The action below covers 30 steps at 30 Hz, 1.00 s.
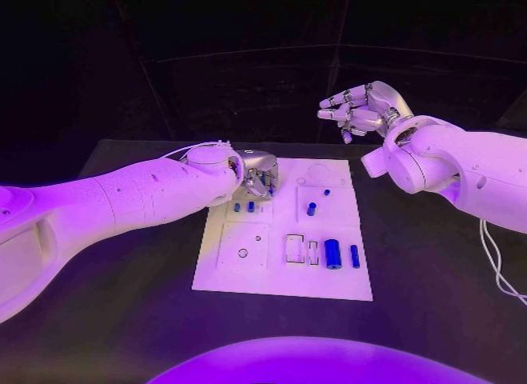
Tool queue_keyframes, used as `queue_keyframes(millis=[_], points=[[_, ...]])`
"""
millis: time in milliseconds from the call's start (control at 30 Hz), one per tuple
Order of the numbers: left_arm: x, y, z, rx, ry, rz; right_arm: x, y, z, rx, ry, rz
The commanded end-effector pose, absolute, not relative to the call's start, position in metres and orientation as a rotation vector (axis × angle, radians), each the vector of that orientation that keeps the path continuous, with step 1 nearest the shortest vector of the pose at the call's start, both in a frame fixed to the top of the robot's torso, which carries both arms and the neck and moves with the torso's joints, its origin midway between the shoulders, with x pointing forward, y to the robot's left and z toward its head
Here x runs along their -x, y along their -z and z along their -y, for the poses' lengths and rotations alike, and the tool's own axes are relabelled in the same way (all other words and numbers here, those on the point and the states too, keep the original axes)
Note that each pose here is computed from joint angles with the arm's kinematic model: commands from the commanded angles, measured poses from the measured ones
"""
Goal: Assemble the parts on the task board
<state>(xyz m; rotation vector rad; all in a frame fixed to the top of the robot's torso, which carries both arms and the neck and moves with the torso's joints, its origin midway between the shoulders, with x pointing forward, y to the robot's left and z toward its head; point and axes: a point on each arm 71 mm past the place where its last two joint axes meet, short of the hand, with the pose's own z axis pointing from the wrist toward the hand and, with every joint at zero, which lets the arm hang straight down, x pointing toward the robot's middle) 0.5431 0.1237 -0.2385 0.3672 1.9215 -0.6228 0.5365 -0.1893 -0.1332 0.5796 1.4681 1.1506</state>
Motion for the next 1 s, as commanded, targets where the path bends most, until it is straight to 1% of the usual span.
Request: queue_keyframes(millis=[33,333,567,733,1000], points=[[-0.542,0.244,-0.127,-0.372,0.589,-1.947,-0.536,0.132,0.188,-0.569,-1.158,-1.468],[-0.539,0.237,-0.131,-0.354,0.649,-1.868,-0.536,0.132,0.188,-0.569,-1.158,-1.467],[-0.537,0.221,-0.138,-0.298,0.708,-1.819,-0.537,0.132,0.190,-0.570,-1.155,-1.466],[-0.536,0.212,-0.150,-0.271,0.714,-1.809,-0.537,0.132,0.190,-0.571,-1.154,-1.466],[-0.534,0.211,-0.173,-0.236,0.687,-1.829,-0.537,0.132,0.192,-0.573,-1.151,-1.466]])
